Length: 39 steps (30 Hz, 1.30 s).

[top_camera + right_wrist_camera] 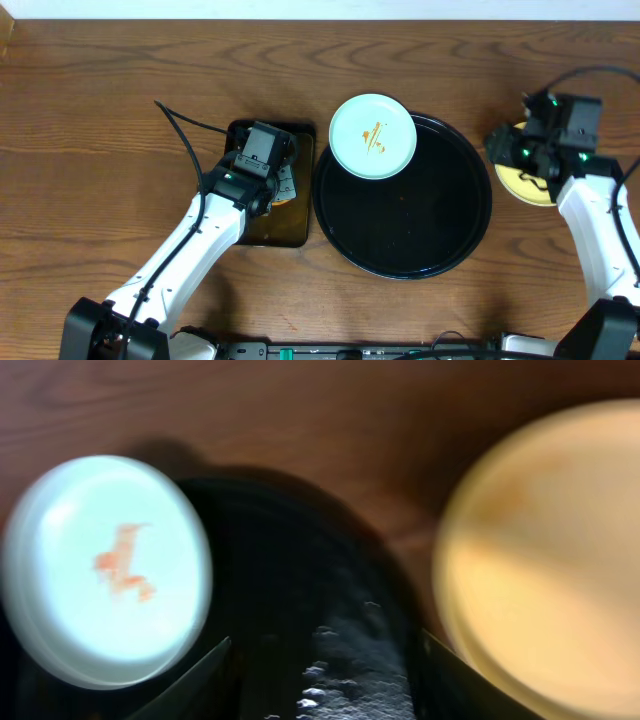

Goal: Clean dirty plates on tray and stack at the side
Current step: 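Slide the yellow plate right and lift it onto the green plate, then move the right gripper to grip the remaining pale green plate rim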

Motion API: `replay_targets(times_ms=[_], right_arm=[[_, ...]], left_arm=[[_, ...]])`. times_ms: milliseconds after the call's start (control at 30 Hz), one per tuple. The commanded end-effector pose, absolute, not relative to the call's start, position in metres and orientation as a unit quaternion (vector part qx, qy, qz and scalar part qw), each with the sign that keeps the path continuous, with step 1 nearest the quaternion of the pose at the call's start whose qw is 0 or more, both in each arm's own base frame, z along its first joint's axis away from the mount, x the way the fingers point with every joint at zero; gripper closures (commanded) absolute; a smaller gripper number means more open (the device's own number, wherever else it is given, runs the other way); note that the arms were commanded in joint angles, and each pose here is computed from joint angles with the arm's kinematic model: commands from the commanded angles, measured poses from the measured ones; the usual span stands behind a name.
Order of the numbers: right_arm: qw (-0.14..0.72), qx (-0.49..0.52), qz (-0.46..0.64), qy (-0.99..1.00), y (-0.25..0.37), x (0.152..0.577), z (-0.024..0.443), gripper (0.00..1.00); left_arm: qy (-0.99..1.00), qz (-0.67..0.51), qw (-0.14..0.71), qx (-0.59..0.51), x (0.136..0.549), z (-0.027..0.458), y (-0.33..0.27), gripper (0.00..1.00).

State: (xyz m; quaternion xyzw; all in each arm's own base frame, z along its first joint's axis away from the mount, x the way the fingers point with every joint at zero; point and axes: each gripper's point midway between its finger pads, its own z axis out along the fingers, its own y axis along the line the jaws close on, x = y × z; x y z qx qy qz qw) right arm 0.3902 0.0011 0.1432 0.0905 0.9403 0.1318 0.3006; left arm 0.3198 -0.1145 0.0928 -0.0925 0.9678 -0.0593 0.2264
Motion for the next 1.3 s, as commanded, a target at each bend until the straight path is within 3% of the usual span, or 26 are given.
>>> replay_targets(times_ms=[0, 300, 600, 867, 1033, 1100, 1267], right_arm=[[0.312, 0.032, 0.157, 0.936, 0.032, 0.406, 0.165, 0.48], [0.279, -0.022, 0.196, 0.94, 0.095, 0.43, 0.121, 0.44], [0.235, 0.035, 0.196, 0.951, 0.108, 0.454, 0.04, 0.47], [0.195, 0.028, 0.232, 0.953, 0.122, 0.446, 0.009, 0.68], [0.17, 0.032, 0.234, 0.957, 0.123, 0.436, 0.004, 0.94], [0.151, 0.036, 0.231, 0.96, 0.122, 0.427, 0.0, 0.98], [0.104, 0.048, 0.22, 0.969, 0.117, 0.406, -0.008, 0.99]], left_arm=[[0.969, -0.049, 0.223, -0.09, 0.318, 0.088, -0.11, 0.91], [0.969, -0.049, 0.223, -0.09, 0.318, 0.088, -0.11, 0.91], [0.969, -0.049, 0.223, -0.091, 0.317, 0.088, -0.11, 0.91], [0.969, -0.049, 0.223, -0.091, 0.318, 0.088, -0.11, 0.91], [0.969, -0.049, 0.223, -0.091, 0.318, 0.088, -0.11, 0.91], [0.969, -0.049, 0.223, -0.091, 0.318, 0.088, -0.11, 0.91], [0.969, -0.049, 0.223, -0.091, 0.318, 0.088, -0.11, 0.91]])
